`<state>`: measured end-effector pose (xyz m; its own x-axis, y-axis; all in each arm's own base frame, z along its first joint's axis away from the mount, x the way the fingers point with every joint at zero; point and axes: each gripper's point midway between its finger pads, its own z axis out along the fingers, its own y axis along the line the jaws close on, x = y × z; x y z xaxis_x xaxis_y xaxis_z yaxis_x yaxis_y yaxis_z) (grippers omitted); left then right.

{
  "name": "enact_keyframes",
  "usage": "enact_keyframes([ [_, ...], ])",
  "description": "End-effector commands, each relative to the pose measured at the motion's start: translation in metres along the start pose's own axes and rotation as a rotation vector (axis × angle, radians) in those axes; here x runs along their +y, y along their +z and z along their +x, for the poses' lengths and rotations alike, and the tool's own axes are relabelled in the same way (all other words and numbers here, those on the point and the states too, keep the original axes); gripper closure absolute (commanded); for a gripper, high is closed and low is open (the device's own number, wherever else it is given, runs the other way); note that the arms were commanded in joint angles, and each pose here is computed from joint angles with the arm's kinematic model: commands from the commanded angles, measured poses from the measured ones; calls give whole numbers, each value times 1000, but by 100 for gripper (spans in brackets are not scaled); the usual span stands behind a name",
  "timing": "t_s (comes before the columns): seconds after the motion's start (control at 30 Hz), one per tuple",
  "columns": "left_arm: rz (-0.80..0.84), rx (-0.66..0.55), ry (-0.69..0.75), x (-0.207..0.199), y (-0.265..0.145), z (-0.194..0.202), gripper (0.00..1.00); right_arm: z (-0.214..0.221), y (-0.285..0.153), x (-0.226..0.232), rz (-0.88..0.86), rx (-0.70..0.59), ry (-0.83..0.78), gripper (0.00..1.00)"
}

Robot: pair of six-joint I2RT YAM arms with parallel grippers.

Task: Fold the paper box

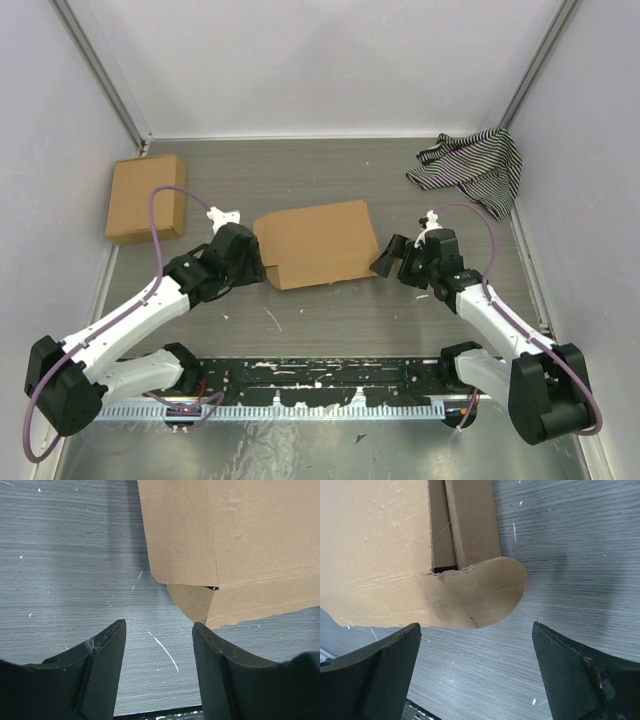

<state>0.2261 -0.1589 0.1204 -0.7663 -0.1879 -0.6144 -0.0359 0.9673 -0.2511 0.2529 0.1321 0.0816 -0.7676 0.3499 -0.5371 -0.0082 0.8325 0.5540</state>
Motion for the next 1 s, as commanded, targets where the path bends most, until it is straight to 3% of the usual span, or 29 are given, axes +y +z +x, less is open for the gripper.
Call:
enact_keyframes([
  [0.0,30,-62,-21,-8,-11,-18,38,-22,7,28,-140,-67,7,2],
  [0.27,29,-82,-33,-4,-17,-19,39,-38,-10,66,-313,-101,-16,10],
  [0.57,25,-103,-26,-5,-26,-31,39,-72,-41,97,-351,-169,-57,17],
  [0.97,86,-118,19,-22,-43,-49,40,-108,-39,125,-408,-198,-86,18],
])
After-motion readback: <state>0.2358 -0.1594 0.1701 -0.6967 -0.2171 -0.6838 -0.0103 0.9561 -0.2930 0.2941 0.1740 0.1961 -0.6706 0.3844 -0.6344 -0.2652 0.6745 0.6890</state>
